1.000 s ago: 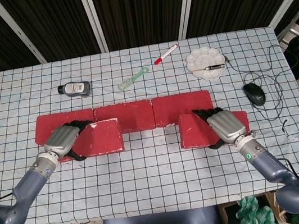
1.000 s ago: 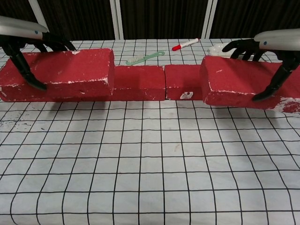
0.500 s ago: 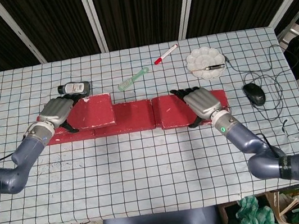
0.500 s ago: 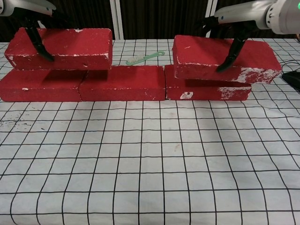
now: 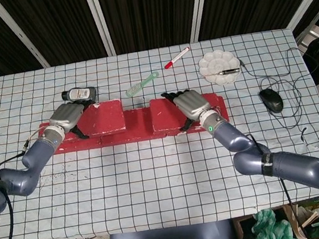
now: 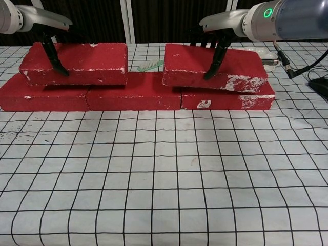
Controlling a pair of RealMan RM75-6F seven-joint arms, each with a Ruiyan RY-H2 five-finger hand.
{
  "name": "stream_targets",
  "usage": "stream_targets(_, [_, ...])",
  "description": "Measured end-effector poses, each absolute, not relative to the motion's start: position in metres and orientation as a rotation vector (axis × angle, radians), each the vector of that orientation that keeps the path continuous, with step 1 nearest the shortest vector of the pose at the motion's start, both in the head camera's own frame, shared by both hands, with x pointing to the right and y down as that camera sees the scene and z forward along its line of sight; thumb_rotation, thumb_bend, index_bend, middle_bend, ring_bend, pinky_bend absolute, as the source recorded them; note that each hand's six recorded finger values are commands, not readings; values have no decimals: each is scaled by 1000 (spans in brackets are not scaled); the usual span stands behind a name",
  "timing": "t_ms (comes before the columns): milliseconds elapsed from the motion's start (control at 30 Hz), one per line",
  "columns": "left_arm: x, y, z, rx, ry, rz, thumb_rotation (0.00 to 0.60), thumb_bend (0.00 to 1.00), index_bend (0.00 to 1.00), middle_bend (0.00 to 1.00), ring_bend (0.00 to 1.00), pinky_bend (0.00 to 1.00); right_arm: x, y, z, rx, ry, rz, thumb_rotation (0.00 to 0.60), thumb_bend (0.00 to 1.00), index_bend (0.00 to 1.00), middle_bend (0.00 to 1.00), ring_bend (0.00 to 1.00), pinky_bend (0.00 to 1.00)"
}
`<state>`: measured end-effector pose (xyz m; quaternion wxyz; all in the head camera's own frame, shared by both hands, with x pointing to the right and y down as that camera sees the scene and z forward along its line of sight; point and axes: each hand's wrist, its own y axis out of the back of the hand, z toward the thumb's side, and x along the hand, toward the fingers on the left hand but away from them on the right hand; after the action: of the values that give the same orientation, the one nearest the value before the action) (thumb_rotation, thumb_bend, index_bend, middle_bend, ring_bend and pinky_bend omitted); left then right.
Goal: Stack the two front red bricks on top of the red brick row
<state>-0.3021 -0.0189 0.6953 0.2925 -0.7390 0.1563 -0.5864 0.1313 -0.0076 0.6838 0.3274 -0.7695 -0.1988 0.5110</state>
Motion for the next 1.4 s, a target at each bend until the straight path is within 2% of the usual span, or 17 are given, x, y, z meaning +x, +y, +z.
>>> stream_targets(267, [-293, -12, 707, -1995, 396, -1544, 600, 261, 145, 193, 94, 184, 116, -16, 695, -2021, -520, 1350, 600, 102, 49, 173, 208, 235])
stream_targets(633, [-292, -10, 712, -2016, 409, -1537, 600, 260, 145, 191, 94, 184, 98, -11, 702, -2050, -512, 1335, 600, 102, 50, 173, 208, 235])
stream_targets(1400, [-300, -11, 702, -2031, 405, -1518, 600, 258, 145, 188, 94, 181, 76, -3, 711, -2019, -478, 1318, 600, 103, 55, 173, 208, 235])
